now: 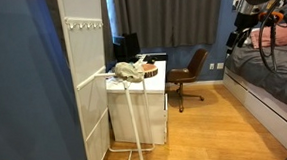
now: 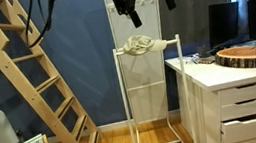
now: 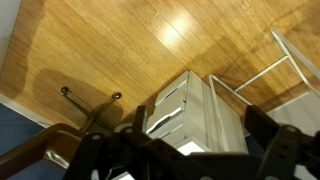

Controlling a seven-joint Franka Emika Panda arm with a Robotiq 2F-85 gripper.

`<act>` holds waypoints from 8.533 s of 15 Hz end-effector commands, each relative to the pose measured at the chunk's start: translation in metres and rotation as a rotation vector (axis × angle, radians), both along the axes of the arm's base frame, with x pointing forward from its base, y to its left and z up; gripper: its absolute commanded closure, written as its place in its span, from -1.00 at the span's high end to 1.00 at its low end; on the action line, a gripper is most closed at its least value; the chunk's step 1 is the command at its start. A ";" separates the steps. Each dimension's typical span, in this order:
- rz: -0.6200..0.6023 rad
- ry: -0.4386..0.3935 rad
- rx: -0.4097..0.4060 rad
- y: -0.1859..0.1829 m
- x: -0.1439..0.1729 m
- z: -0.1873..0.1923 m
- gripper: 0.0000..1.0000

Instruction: Hang the cap onto the rack

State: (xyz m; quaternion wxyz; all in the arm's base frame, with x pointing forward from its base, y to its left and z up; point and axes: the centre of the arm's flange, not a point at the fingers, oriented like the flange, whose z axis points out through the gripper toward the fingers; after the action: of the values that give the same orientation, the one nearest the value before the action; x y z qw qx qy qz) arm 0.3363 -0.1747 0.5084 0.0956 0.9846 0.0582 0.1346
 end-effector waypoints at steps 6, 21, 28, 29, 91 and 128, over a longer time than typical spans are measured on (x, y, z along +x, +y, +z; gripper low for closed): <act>0.270 -0.093 -0.040 0.102 0.064 0.043 1.00; 0.681 -0.261 -0.118 0.261 0.095 0.063 1.00; 0.749 -0.194 -0.123 0.308 0.121 0.061 1.00; 0.764 -0.172 -0.125 0.325 0.126 0.061 1.00; 0.262 -0.135 0.193 0.411 0.257 0.001 -0.95; -0.503 0.062 0.314 0.453 0.189 -0.105 -0.95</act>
State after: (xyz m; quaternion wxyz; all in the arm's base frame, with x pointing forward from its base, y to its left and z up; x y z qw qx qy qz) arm 0.5256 0.2816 0.3975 -0.0117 0.9754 -0.2040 0.0831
